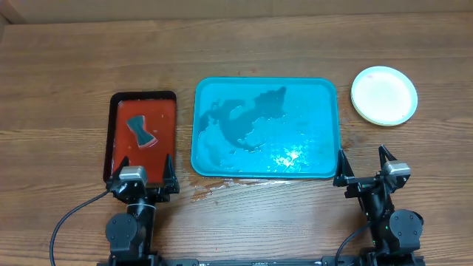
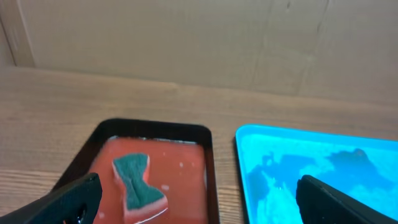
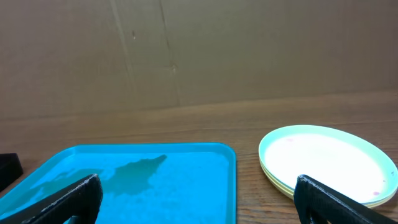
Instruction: Clean dirty plates on tray and stack at the side
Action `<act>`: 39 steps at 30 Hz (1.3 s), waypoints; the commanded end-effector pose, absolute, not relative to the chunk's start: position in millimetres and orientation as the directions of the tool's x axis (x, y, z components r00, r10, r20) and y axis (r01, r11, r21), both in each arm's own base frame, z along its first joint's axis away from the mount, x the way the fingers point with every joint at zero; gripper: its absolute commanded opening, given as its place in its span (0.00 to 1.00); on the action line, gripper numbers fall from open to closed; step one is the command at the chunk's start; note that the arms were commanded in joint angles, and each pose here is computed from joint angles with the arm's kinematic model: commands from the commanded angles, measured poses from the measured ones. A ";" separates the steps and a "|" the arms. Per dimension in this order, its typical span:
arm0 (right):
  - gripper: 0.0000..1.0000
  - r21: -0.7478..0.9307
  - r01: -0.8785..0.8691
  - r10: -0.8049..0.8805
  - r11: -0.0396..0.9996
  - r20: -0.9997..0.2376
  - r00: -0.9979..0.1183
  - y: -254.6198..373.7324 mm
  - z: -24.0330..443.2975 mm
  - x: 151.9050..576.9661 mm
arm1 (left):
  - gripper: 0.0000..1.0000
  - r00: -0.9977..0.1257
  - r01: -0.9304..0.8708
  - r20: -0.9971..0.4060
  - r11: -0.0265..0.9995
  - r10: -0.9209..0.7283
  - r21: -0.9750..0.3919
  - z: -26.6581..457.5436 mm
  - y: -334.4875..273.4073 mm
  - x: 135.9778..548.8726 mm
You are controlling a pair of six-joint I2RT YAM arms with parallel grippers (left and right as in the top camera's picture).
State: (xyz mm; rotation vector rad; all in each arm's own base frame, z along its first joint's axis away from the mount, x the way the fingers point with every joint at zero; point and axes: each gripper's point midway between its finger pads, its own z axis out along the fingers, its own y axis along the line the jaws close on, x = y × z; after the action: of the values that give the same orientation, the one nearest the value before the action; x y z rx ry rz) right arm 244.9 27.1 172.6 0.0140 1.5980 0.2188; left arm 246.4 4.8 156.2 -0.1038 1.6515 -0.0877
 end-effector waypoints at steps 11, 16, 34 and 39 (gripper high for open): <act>1.00 0.146 -0.119 0.143 0.982 -0.989 -0.038 25.5 170.5 245.1 | 1.00 -0.078 -0.008 -0.997 1.000 0.021 0.022 155.5 4.4 246.0; 1.00 0.146 -0.119 0.143 0.982 -0.989 -0.038 25.5 170.5 245.1 | 1.00 -0.078 -0.008 -0.997 1.000 0.025 0.025 155.6 4.4 246.0; 1.00 0.146 -0.119 0.143 0.982 -0.989 -0.038 25.5 170.5 245.1 | 1.00 -0.077 -0.004 -0.997 1.000 0.028 0.028 155.8 3.5 246.1; 1.00 0.146 -0.119 0.143 0.982 -0.989 -0.038 25.5 170.5 245.1 | 1.00 -0.077 -0.004 -0.997 1.000 0.028 0.028 155.8 3.5 246.1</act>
State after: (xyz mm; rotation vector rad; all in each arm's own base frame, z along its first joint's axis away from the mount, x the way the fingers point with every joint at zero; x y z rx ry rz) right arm 244.9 27.2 172.6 0.0137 1.5980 0.2191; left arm 246.3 3.4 155.8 0.0016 1.6549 0.0059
